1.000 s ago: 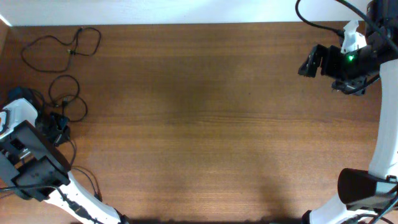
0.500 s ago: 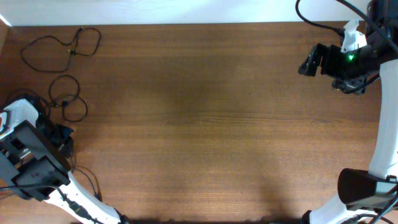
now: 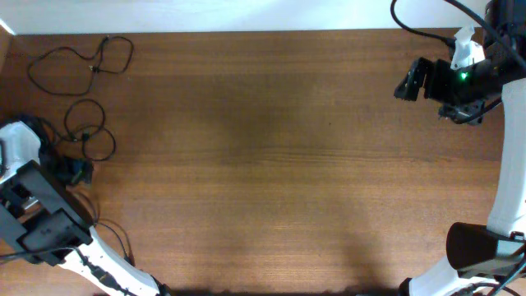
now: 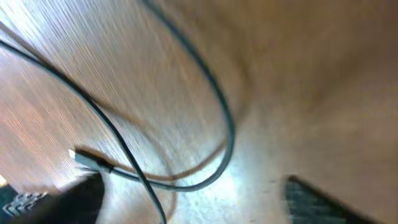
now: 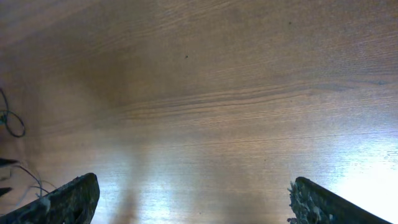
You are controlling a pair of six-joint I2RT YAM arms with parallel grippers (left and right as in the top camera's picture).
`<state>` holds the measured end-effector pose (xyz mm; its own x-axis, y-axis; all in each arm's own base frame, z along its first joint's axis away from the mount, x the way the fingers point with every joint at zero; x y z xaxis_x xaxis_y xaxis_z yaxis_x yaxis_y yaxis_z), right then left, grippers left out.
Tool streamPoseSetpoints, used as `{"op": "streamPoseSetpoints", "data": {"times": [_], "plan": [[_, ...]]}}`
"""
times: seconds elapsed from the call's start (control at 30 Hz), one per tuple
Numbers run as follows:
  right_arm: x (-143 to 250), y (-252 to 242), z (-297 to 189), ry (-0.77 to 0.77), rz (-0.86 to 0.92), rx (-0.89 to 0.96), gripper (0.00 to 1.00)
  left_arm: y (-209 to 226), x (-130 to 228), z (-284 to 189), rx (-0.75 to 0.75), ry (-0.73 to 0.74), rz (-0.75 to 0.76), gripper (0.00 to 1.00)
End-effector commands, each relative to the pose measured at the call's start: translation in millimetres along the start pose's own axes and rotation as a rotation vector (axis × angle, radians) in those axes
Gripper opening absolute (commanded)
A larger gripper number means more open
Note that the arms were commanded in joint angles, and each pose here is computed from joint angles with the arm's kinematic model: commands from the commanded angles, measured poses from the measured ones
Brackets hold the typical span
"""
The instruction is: Untangle cables
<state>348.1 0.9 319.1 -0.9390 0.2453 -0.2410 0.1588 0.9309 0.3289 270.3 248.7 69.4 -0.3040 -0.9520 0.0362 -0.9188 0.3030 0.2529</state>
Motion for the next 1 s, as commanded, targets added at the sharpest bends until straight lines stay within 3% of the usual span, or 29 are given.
{"op": "streamPoseSetpoints", "data": {"times": [0.0, 0.37, 0.5, 0.73, 0.93, 0.97], "plan": [[-1, 0, 5, 0.013, 0.005, 0.005, 0.98, 1, -13, -10, 0.035, -0.010, -0.096, 0.99], [-3, 0, 5, 0.004, 0.002, 0.004, 0.98, 92, -59, 14, 0.075, 0.023, -0.400, 0.99], [-4, 0, 5, -0.003, 0.001, 0.003, 0.98, 124, -73, 22, 0.085, 0.009, -0.438, 0.99], [-3, 0, 5, 0.005, 0.003, 0.004, 0.98, 198, -81, 29, -0.180, -0.079, -0.526, 0.99], [-3, 0, 5, 0.005, 0.003, 0.004, 0.98, 219, -93, 41, -0.058, -0.077, -0.634, 1.00], [-3, 0, 5, 0.005, 0.003, 0.004, 0.98, 222, -97, 43, -0.032, -0.088, -0.627, 0.95]]}}
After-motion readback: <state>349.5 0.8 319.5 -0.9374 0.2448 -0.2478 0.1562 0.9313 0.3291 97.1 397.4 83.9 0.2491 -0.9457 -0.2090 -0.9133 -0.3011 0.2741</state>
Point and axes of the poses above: each gripper's point midway between its finger pads, its own z axis out along the fingers, its own y axis along the line the jaws close on, x = y × z, the point moved 3 cm from there along -z, back along the fingers, and after that the axes turned 3 degrees about -z, right-handed, at the moved point
